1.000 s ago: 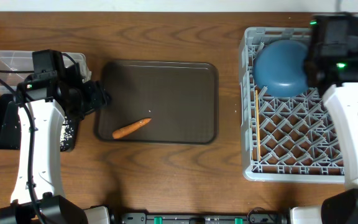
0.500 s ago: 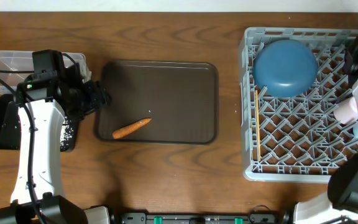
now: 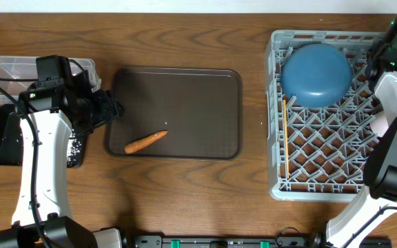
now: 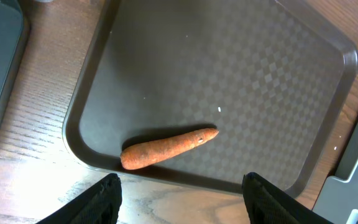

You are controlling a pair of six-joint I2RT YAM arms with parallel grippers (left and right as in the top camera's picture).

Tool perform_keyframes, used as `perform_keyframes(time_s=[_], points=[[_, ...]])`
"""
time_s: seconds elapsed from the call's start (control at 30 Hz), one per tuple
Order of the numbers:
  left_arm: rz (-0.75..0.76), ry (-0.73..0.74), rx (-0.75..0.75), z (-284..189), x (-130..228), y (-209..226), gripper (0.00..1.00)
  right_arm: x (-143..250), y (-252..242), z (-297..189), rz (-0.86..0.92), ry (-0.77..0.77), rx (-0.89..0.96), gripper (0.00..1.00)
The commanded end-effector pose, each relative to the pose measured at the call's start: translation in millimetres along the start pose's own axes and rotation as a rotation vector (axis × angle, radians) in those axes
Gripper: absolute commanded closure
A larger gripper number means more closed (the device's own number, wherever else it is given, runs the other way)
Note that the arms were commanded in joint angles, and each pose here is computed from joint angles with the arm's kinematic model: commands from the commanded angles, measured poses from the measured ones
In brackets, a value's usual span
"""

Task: Sort waste into correct bins and load items into the dishwasher rack
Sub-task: 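Lift the bowl with the right gripper and carry it over the rack, then lower the bowl into the rack's back right area and open the right gripper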

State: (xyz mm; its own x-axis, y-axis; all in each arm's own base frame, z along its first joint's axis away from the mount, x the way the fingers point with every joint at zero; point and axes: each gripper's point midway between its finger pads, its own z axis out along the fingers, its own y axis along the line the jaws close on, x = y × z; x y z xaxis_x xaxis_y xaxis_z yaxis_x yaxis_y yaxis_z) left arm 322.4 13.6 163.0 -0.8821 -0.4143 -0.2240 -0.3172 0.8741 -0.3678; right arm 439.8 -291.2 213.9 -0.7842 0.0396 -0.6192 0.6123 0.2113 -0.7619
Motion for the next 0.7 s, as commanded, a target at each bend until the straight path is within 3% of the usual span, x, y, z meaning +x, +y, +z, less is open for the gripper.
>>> perform_keyframes(time_s=[0.0,0.37,0.67], points=[[-0.017,0.007,-0.004,1.7,1.1,1.5,0.35,6.7,6.4,6.3,-0.057,0.022,0.030,0.99],[-0.025,0.007,-0.004,1.7,1.1,1.5,0.35,13.2,50.2,-10.4,-0.113,0.004,-0.015,0.98],[-0.024,0.007,-0.004,1.7,1.1,1.5,0.35,26.6,68.8,-27.9,-0.137,0.012,-0.054,0.79]])
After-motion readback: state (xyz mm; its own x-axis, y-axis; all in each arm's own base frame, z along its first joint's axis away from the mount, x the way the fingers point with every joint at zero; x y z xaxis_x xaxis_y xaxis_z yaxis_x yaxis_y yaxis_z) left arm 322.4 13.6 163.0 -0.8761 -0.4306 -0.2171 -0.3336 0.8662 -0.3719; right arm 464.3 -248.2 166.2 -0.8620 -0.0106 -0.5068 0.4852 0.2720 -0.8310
